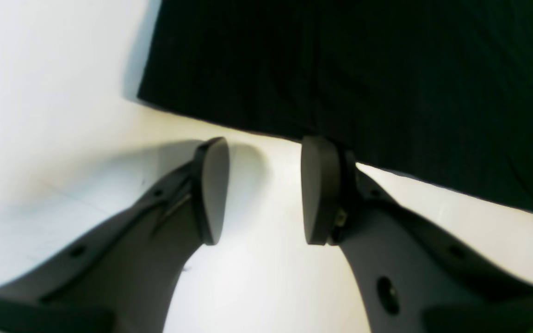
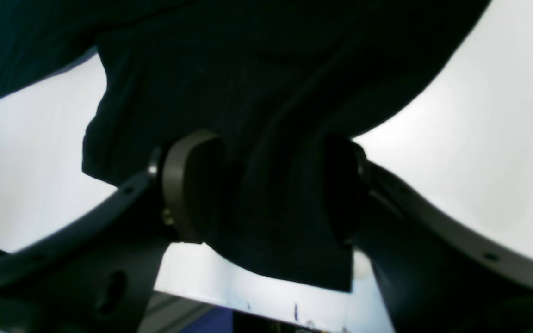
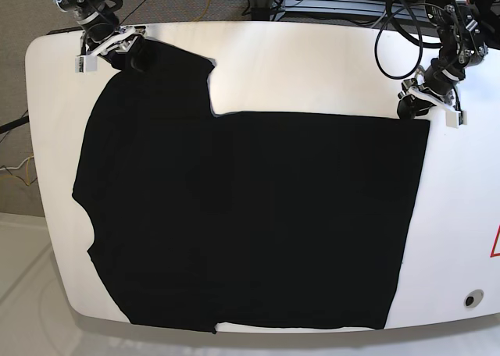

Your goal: Fold the T-shirt properly

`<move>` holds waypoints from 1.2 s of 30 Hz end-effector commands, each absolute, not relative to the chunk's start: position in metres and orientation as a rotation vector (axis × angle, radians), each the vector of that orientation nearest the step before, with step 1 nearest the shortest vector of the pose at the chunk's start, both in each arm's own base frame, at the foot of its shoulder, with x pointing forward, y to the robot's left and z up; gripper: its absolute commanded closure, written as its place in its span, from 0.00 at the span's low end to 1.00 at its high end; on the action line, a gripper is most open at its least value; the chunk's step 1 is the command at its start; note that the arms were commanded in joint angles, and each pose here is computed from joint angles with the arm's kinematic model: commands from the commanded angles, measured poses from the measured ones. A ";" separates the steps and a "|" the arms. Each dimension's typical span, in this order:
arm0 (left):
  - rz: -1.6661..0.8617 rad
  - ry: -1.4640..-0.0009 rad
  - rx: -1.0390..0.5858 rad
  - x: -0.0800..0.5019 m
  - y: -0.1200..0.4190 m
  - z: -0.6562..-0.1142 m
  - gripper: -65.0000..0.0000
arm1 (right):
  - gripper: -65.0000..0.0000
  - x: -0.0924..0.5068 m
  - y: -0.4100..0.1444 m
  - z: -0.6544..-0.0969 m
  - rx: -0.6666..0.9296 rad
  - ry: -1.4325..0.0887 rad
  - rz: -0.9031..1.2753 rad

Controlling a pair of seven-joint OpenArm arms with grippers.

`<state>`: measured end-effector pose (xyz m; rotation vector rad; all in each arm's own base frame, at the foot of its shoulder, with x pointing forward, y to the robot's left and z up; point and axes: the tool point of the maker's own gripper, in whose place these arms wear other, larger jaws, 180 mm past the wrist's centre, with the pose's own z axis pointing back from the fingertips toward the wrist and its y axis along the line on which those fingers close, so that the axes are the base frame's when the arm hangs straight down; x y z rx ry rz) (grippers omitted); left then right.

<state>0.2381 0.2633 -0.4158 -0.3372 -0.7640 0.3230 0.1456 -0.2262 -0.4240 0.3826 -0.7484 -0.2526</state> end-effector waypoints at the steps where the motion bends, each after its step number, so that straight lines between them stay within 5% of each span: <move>1: 0.314 -0.748 -0.321 0.236 0.268 -0.416 0.62 | 0.41 0.126 -0.228 -0.437 0.347 -0.649 -0.240; 23: 0.477 -0.807 -0.268 0.239 0.328 -0.405 0.59 | 0.39 0.136 -0.227 -0.432 0.363 -0.691 -0.243; 29: 0.473 -0.800 -0.274 0.239 0.326 -0.409 0.57 | 0.48 0.138 -0.227 -0.430 0.366 -0.701 -0.241; 33: 0.455 -0.815 -0.273 0.241 0.324 -0.405 0.48 | 0.54 0.138 -0.227 -0.430 0.366 -0.705 -0.241; 36: 0.460 -0.843 -0.289 0.244 0.324 -0.400 0.33 | 0.49 0.140 -0.227 -0.429 0.375 -0.718 -0.248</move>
